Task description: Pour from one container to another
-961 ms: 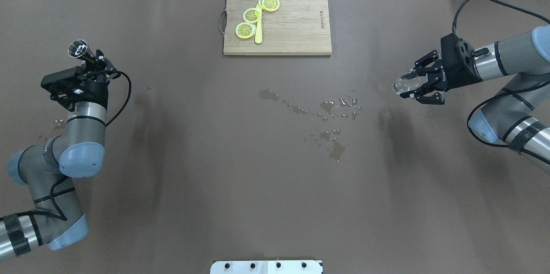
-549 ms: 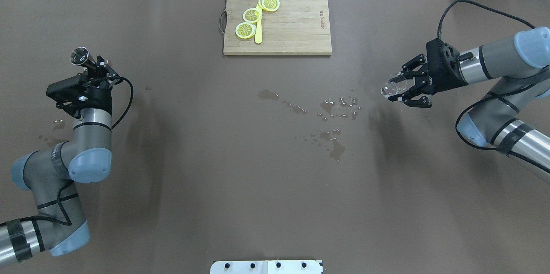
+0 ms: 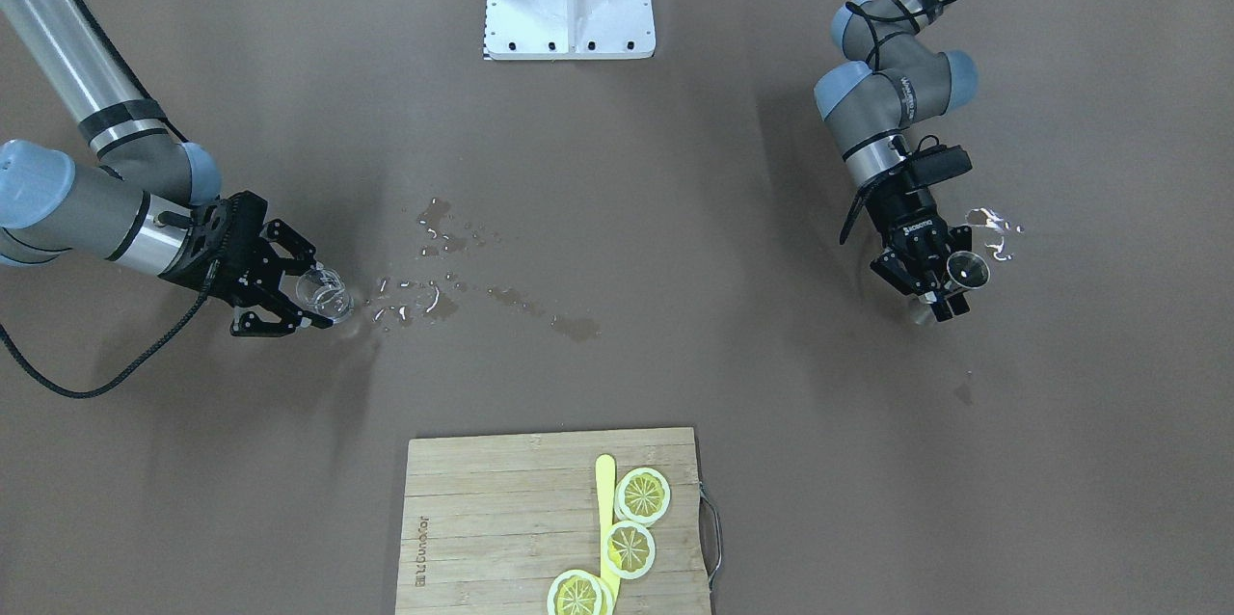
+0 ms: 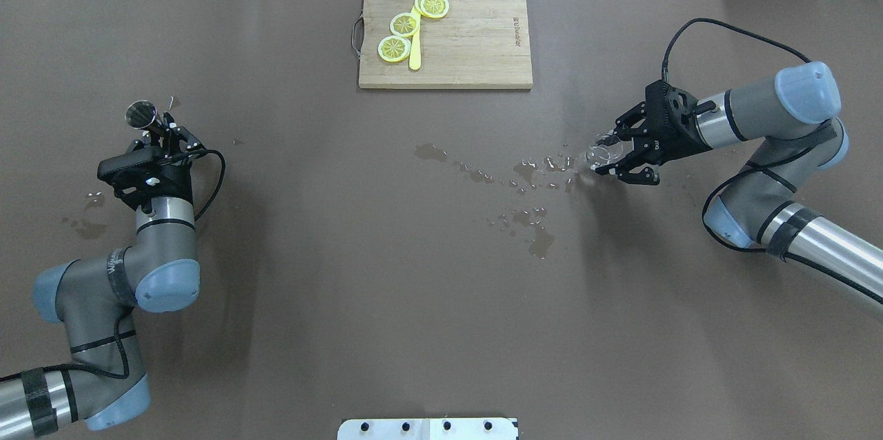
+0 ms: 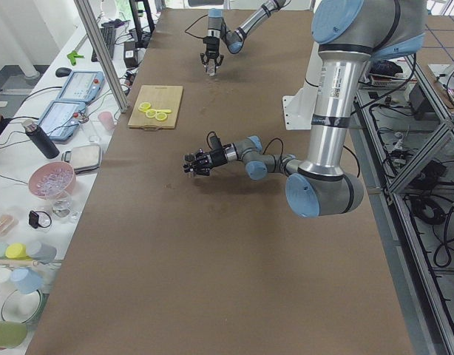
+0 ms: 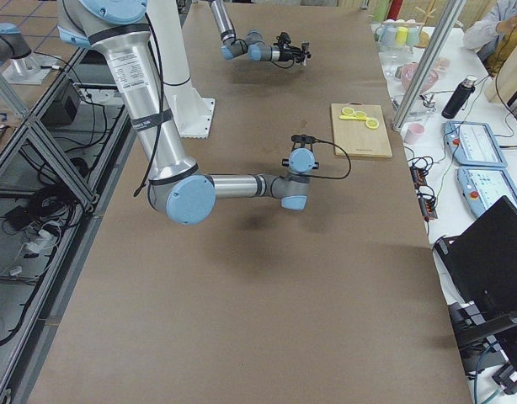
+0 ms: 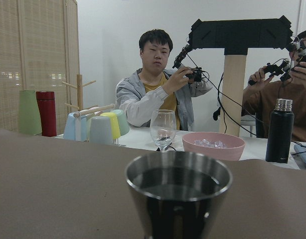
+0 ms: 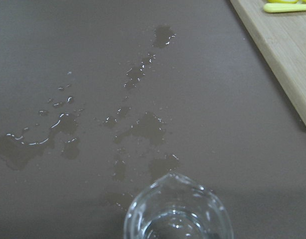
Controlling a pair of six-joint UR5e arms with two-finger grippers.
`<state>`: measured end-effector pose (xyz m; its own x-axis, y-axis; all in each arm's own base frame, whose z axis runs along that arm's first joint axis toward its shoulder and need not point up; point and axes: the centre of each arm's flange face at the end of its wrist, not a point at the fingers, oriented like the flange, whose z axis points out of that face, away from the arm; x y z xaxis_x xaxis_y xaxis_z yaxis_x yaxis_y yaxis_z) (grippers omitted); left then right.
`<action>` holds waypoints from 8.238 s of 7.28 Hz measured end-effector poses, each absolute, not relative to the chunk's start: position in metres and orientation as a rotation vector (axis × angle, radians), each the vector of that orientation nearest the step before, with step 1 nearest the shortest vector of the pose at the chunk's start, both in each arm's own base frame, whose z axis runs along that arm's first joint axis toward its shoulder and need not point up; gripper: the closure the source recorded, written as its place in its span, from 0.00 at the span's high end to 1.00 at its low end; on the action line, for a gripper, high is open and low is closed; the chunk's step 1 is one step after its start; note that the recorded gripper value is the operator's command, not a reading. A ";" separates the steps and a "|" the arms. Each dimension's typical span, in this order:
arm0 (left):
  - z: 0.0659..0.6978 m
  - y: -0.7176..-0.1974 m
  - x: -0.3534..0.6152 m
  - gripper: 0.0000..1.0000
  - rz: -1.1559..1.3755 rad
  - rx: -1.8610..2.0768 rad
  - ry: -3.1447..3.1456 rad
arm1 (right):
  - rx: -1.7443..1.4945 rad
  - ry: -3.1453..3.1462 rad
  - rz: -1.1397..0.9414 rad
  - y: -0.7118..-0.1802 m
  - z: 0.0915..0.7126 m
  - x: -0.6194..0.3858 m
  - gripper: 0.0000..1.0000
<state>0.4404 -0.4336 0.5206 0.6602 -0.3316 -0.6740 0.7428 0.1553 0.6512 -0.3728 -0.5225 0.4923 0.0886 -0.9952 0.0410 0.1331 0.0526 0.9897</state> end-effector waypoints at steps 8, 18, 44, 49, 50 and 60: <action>0.530 -0.433 0.438 0.47 -0.807 1.178 0.414 | 1.090 -1.082 -1.198 -0.511 0.502 -0.385 0.68; 0.518 -0.414 0.449 0.99 -0.784 1.187 0.445 | 1.093 -1.102 -1.201 -0.510 0.494 -0.384 1.00; 0.371 -0.585 0.157 0.99 -0.236 0.387 0.803 | 0.715 -0.731 -0.962 -0.699 0.466 -0.211 1.00; 0.547 -0.547 0.046 0.99 -0.127 0.139 0.799 | 0.475 -0.622 -0.752 -0.720 0.506 -0.116 1.00; 0.583 -0.525 0.020 0.99 -0.078 0.134 0.779 | 0.463 -0.618 -0.719 -0.720 0.511 -0.097 1.00; 0.649 -0.477 -0.063 0.99 0.097 0.162 0.790 | -0.112 -0.811 0.304 -0.524 0.675 0.069 1.00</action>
